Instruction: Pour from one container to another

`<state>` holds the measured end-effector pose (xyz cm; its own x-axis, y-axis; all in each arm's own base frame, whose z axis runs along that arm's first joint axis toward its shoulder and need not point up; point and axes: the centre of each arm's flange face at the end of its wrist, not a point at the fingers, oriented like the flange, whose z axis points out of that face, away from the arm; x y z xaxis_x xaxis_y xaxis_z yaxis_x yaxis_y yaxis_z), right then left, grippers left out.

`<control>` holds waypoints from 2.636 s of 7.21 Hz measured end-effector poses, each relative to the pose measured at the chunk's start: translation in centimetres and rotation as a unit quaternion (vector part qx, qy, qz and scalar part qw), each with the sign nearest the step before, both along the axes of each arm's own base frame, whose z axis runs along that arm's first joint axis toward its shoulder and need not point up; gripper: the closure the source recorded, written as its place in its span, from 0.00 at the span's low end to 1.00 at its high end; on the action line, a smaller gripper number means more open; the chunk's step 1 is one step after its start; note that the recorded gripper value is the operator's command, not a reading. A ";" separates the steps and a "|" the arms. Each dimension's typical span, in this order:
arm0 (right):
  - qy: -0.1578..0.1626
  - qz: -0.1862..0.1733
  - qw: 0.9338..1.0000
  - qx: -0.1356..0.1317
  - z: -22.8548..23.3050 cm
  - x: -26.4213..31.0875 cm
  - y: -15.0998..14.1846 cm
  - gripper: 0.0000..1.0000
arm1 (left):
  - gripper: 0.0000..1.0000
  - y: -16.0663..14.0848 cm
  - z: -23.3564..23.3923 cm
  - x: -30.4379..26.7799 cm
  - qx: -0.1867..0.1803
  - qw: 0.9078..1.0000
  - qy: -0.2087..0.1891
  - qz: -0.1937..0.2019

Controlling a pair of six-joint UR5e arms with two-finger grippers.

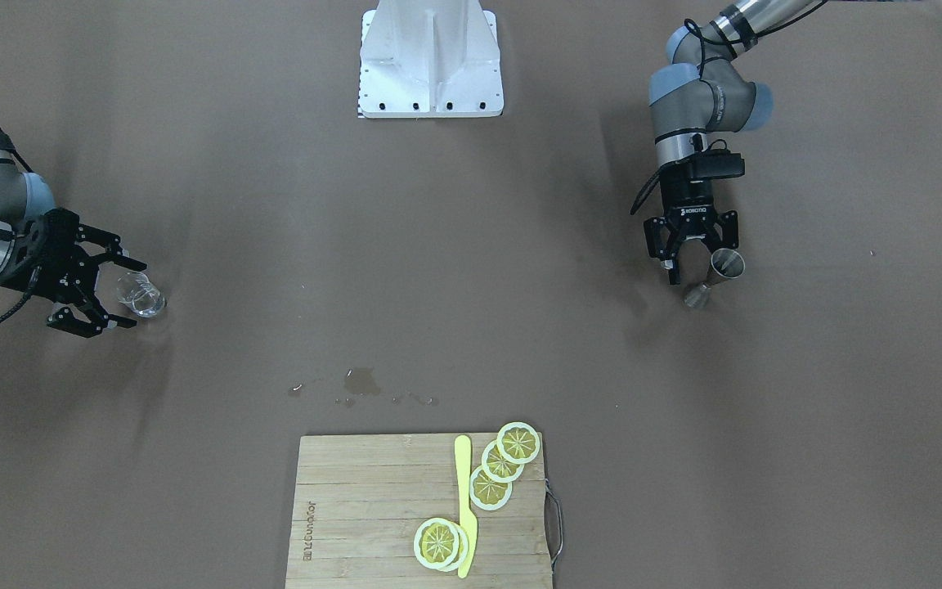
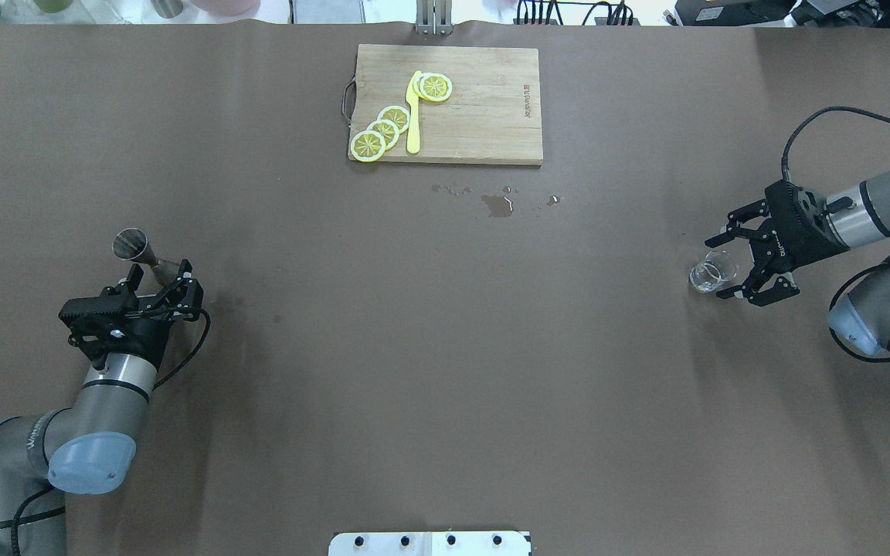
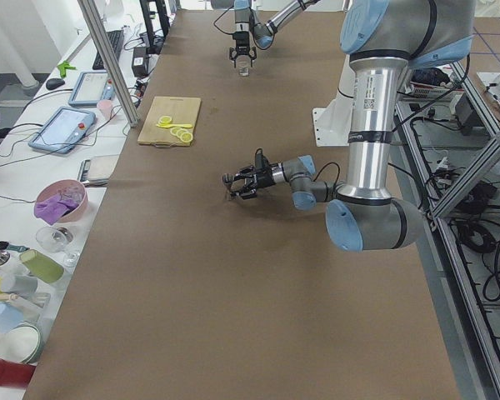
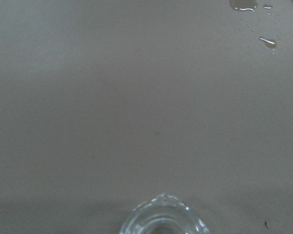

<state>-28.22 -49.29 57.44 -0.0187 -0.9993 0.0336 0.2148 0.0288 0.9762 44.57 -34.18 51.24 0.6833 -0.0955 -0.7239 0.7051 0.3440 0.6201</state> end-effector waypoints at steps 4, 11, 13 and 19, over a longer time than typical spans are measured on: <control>0.000 -0.001 1.000 -0.001 0.0 0.0 0.0 0.82 | 0.30 -1.0 -0.1 -0.8 0.002 1.000 0.000 -0.010; -0.017 0.047 0.997 -0.052 -4.2 0.3 -2.1 1.00 | 0.38 -1.4 1.3 -1.2 0.013 1.000 -0.008 -0.007; -0.017 0.082 0.992 -0.096 -6.2 0.0 -3.9 1.00 | 0.38 -1.5 1.2 -1.2 0.016 1.000 -0.007 -0.006; -0.001 0.108 0.984 -0.139 -13.9 -1.6 -9.7 1.00 | 0.38 -2.2 0.4 -0.7 0.022 1.000 -0.003 -0.008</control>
